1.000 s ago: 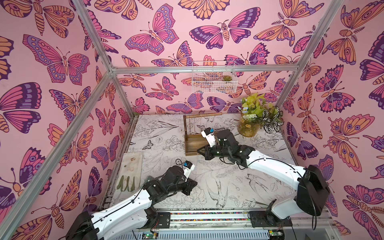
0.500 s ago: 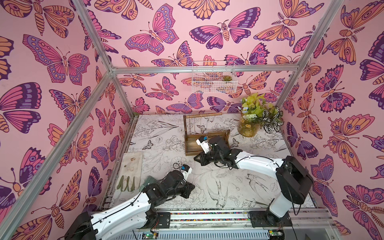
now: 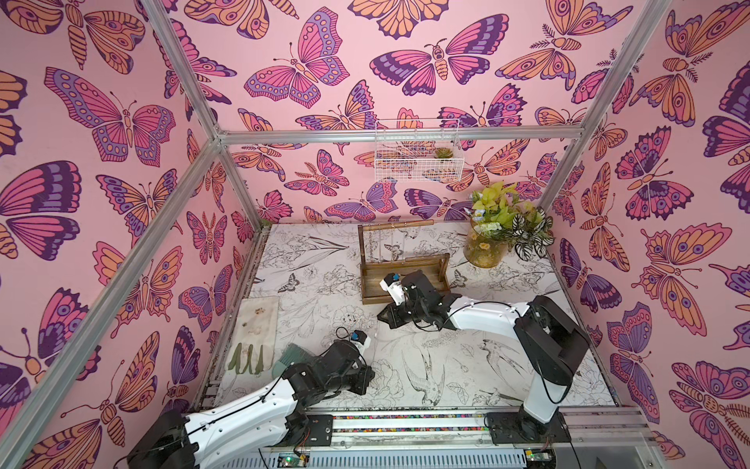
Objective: Take the necklace off the jewelry display stand
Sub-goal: Place the necklace at the center of the board.
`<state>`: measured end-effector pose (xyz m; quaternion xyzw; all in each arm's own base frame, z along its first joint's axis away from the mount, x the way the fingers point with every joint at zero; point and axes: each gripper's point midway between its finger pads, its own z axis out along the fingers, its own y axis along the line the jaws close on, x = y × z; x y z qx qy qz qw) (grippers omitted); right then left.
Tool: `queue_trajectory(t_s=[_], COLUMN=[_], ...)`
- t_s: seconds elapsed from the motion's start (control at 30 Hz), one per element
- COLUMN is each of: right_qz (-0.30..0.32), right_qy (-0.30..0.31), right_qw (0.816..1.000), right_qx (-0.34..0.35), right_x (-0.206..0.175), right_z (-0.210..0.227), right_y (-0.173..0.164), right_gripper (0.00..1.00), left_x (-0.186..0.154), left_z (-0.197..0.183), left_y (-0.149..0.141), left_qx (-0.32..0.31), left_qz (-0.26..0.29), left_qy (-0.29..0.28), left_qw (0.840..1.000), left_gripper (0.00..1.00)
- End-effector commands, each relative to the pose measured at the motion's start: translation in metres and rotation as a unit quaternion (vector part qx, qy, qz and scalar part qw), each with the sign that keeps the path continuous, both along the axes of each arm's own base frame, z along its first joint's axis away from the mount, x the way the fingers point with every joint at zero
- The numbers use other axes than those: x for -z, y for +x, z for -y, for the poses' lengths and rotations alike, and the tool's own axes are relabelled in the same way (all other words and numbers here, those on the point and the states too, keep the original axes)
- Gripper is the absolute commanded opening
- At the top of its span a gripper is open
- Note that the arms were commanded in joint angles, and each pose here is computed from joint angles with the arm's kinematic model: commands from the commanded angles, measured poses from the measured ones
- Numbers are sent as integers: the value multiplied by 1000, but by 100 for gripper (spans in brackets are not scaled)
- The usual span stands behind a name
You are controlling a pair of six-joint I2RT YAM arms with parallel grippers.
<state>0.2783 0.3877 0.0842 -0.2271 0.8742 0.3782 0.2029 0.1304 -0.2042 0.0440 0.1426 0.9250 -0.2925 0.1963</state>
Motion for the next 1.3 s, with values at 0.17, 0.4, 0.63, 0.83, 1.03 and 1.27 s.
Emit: queue_trajectory(t_s=[0.17,0.4,0.63,0.83,1.03,1.27], right_qz=[7,5,2,-2,-10,-21], right_qy=[6,1,-5,-13,-22,-29], right_qw=[1000,1000,1000,1000,1000,999], right_qx=[-11,-12,-13,-15,-16,-20], right_x=[5,13,21,29,37,45], right_z=[-16,-20,-23,-24,-22,-21], right_y=[7,12,16,18,18,15], right_gripper=[0,0,0,0,0,0], left_x=[17,22,24,28,30,30], left_z=[-6,-4,-2,-1,-2,-2], left_y=[-5,-6,-5,-5,-1,0], left_qx=[-9,-6,-5,-6,-13,-15], left_qz=[-20,-31,-36,-43,-40,-41], left_qy=[19,22,26,36,43,48], left_qw=[1000,999,999,998,998,998], left_gripper=[0,0,0,0,0,0])
